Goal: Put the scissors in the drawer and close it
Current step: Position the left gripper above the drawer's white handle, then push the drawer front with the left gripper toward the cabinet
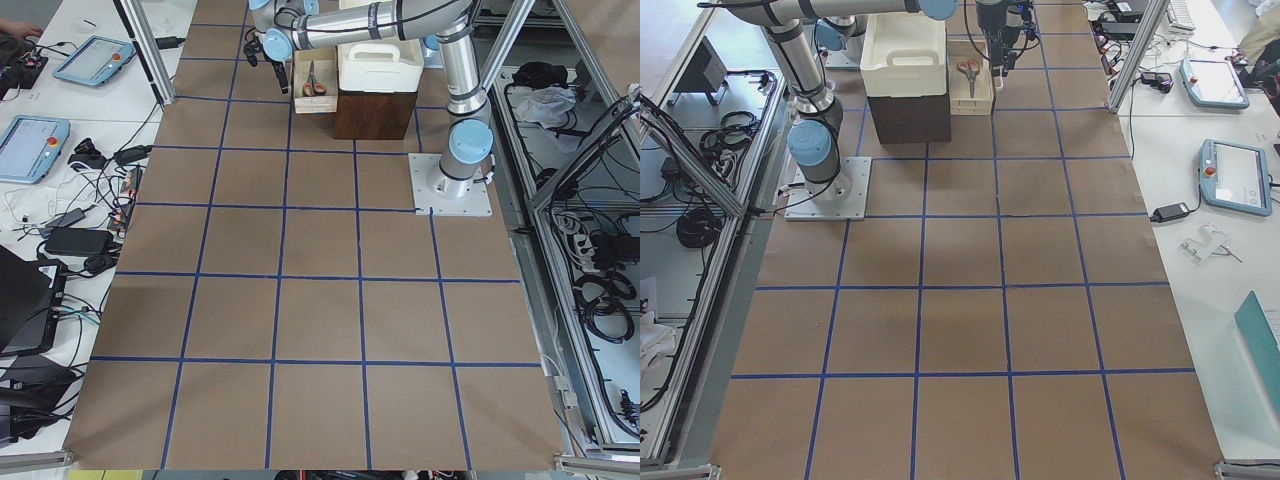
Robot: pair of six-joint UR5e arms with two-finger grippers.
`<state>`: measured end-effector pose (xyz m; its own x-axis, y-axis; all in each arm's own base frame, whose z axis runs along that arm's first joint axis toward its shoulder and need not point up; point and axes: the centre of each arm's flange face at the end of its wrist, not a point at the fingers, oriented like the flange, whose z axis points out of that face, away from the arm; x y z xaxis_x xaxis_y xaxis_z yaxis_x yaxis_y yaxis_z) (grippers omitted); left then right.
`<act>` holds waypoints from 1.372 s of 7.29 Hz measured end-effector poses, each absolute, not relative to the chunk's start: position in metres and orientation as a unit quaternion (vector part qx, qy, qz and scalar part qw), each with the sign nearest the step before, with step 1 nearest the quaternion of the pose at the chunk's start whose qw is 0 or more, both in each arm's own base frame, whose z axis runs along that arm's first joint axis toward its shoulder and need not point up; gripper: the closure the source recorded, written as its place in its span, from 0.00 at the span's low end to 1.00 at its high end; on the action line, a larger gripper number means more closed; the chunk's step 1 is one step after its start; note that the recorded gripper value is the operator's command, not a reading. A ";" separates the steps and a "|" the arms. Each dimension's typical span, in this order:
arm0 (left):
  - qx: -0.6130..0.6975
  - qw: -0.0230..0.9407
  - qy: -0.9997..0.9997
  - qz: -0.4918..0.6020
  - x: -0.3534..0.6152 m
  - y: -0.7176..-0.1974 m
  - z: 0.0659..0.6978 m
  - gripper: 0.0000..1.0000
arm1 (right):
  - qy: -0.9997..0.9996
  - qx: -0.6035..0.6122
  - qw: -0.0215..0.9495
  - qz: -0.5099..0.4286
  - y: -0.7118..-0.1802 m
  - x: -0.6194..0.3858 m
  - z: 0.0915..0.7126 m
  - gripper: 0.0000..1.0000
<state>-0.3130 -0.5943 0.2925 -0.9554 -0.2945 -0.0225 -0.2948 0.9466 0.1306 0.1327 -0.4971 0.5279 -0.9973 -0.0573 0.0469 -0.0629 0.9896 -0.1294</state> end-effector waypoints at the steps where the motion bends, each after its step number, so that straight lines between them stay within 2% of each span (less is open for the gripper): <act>1: -0.150 0.003 0.986 0.072 -0.313 -0.593 0.292 0.00 | -0.997 0.030 0.022 0.066 -0.497 0.133 0.528 0.00; 5: -0.170 0.002 0.980 0.101 -0.312 -0.583 0.296 0.00 | -0.997 0.024 0.015 0.066 -0.495 0.134 0.527 0.00; 10: -0.182 -0.001 0.978 0.097 -0.306 -0.595 0.289 0.00 | -0.998 0.011 -0.012 0.063 -0.495 0.139 0.526 0.00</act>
